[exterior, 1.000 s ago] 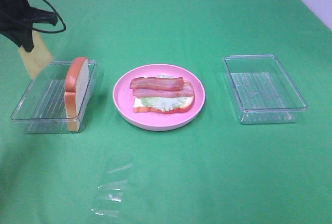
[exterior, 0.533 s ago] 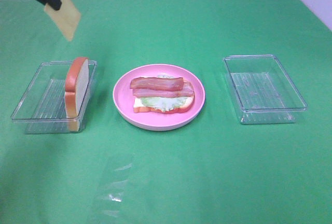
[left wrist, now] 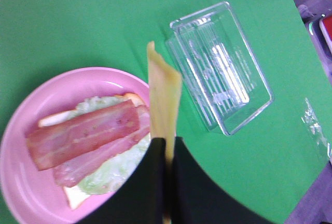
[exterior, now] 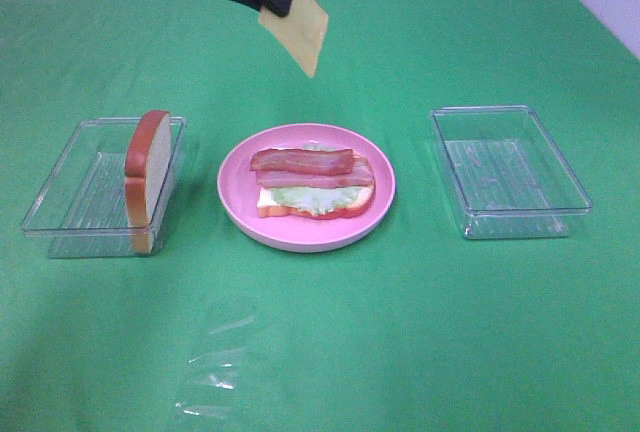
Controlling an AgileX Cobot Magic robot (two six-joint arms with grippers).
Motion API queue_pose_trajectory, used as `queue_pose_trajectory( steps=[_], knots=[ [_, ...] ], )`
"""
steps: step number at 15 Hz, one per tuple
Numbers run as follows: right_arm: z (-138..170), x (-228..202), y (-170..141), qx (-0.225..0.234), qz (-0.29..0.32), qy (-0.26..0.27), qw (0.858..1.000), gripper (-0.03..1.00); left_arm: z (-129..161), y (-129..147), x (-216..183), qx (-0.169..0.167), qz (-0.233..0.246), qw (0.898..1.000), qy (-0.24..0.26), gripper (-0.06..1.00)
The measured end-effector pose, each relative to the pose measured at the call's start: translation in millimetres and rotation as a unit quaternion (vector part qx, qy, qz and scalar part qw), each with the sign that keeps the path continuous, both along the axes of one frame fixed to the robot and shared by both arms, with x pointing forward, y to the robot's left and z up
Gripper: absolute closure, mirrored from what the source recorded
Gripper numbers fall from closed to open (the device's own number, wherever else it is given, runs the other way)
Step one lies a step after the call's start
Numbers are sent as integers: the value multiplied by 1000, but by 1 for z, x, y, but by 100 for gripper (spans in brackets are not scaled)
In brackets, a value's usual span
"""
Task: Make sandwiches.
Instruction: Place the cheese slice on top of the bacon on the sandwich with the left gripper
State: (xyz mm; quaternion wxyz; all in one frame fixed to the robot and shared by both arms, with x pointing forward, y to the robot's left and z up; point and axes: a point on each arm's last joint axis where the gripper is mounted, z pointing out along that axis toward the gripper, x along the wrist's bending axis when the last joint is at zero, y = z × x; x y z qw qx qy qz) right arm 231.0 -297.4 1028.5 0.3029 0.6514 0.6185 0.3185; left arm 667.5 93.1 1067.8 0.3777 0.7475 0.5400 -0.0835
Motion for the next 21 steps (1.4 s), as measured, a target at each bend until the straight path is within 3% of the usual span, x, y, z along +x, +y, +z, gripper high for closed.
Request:
queue_pose_trajectory(
  steps=[4,8,11,19,21],
  knots=[
    [0,0,0,0,0,0,1000,-1,-66,-33,10,-38,-38,997,62,94],
    [0,0,0,0,0,0,1000,-1,-102,-43,14,-40,-39,994,92,94],
    [0,0,0,0,0,0,1000,-1,-131,-50,14,-27,-43,992,115,94],
    [0,0,0,0,0,0,1000,-1,-144,-37,20,66,-32,994,82,94],
    [0,0,0,0,0,0,1000,-1,-145,-36,20,76,-31,993,80,94]
  ],
)
